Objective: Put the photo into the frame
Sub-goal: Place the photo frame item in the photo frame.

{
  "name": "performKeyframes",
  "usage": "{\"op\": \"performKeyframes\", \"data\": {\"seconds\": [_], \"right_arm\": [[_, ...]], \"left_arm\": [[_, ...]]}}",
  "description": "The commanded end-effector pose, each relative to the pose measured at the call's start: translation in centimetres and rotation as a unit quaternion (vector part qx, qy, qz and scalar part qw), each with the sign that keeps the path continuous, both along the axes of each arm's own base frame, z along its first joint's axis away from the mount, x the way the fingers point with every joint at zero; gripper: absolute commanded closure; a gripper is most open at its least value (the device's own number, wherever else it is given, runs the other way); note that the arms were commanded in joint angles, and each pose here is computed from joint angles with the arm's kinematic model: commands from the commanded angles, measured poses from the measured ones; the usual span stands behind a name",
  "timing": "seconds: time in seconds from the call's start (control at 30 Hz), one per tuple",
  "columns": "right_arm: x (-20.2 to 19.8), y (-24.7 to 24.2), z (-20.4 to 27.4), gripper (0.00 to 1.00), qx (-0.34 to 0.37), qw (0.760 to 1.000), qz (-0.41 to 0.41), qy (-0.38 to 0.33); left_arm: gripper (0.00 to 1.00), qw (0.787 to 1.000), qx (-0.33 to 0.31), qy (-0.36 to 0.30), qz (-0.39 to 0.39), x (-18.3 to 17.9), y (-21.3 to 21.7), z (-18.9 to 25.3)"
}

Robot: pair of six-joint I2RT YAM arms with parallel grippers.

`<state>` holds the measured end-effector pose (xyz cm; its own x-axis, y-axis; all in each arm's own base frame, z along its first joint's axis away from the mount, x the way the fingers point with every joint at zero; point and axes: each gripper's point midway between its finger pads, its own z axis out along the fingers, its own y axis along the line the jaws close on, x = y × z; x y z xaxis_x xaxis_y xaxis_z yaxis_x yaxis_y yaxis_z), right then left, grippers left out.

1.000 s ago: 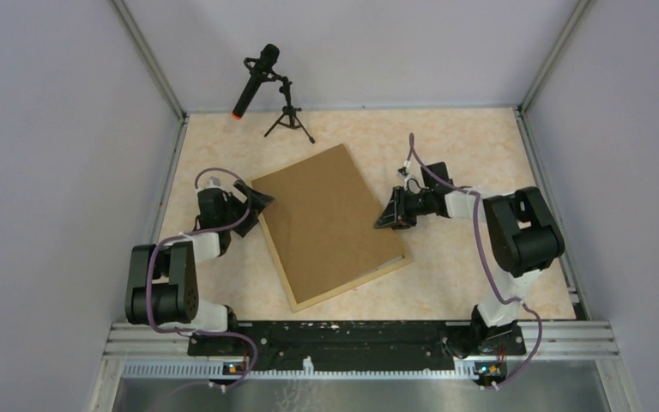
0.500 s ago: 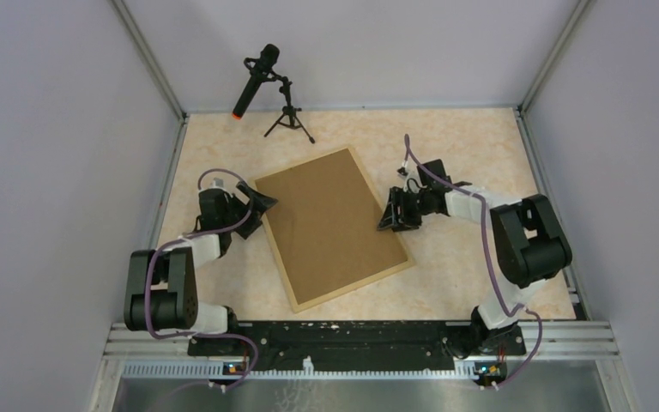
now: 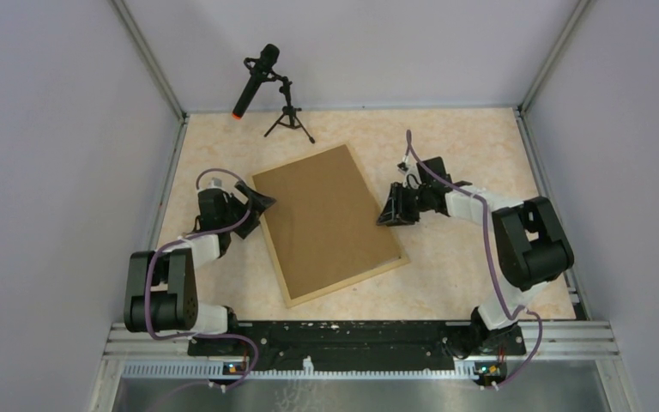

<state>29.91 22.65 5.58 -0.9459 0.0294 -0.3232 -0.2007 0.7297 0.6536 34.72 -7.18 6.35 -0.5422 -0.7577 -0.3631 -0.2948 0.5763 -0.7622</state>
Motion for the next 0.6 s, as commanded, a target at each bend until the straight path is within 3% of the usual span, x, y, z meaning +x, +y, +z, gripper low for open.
{"op": "performKeyframes", "data": {"seconds": [0.0,0.1,0.23,0.57], "right_arm": [[1.1,3.5,4.6,0.68,0.071,0.995,0.024,-0.072],[1.3,3.8,4.9,0.71,0.074,0.993,0.025,-0.086],[1.3,3.4,4.0,0.68,0.048,0.995,0.017,-0.083],[0.9,0.8,2.4,0.34,-0.058,0.995,0.018,-0.084]], "left_arm": [[0.02,0.999,-0.019,-0.009,-0.029,-0.3,-1.4,0.4],[0.02,0.999,-0.02,-0.008,-0.03,-0.3,-1.5,0.3],[0.02,0.999,-0.021,-0.007,-0.031,-0.4,-1.5,0.2],[0.02,1.0,0.007,0.015,-0.015,-1.1,-0.6,0.5]]}}
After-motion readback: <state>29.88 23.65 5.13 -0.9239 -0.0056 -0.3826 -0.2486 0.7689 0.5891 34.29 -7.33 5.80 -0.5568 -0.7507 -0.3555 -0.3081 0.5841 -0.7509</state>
